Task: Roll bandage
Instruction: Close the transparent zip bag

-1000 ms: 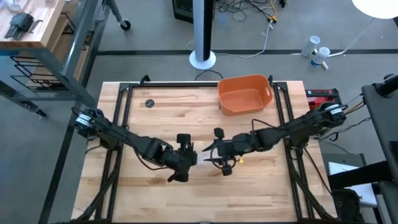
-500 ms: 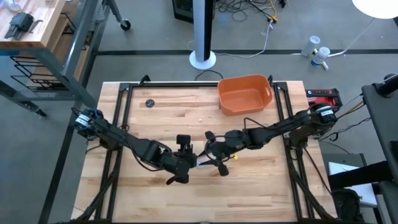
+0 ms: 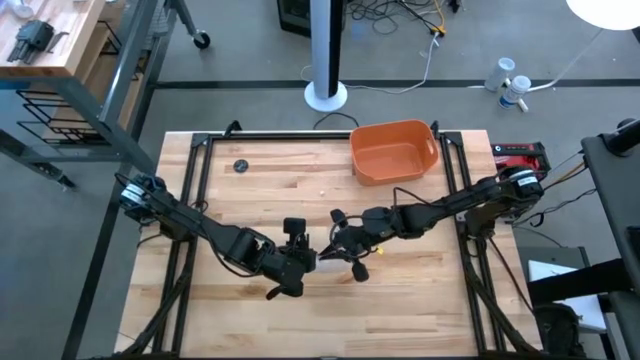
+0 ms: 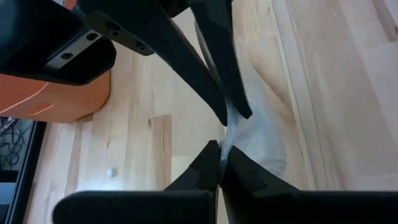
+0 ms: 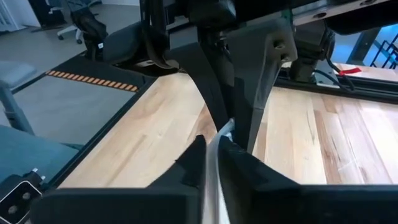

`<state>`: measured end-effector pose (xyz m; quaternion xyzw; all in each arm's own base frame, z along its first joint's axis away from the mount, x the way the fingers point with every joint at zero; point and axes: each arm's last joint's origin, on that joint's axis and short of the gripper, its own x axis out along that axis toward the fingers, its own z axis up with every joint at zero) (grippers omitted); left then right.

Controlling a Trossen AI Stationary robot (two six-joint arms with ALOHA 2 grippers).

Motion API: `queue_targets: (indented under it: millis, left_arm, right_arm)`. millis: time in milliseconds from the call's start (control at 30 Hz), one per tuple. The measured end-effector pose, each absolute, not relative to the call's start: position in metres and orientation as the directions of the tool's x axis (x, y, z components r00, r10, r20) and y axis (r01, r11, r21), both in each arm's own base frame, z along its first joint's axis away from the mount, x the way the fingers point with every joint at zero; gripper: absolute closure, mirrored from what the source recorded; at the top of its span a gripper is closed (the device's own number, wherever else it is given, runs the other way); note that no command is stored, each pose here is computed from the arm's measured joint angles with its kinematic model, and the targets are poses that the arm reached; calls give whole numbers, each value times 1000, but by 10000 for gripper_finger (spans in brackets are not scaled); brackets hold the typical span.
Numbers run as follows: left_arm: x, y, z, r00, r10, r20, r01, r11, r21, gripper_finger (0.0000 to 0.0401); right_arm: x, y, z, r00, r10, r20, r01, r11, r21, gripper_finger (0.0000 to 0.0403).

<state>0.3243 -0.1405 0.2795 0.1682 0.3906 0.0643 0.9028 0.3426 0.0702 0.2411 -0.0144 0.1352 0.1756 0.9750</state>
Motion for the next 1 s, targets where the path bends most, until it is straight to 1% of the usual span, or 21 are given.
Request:
queue_targets:
  millis: [67,367,600,700,833,900,1000]
  left_arm:
    - [323,-142,279,685,253,-683,16,932,362,401]
    - [317,-147,278,664,260,-701,7,935,353,401]
    - [317,-147,278,664,256,-703,-6,942,337,401]
    - [317,-147,278,663,257,-704,-52,953,299,401]
    - [312,-144,279,640,274,-718,-146,961,236,399]
    - [309,-143,278,625,285,-727,-187,958,215,394]
    - [307,-144,275,627,321,-710,-220,947,233,384]
  right_arm:
    - [342,70,241,900,338,-274,-346,938,19,397]
    - [339,70,242,892,338,-299,-345,938,31,401]
    - [336,69,243,888,330,-321,-338,941,31,388]
    - [336,68,240,888,303,-346,-321,947,4,399]
    - [334,67,239,889,257,-379,-281,960,-8,401]
    - [331,66,244,899,249,-360,-271,963,-10,401]
    - [323,65,255,928,217,-303,-237,971,-31,401]
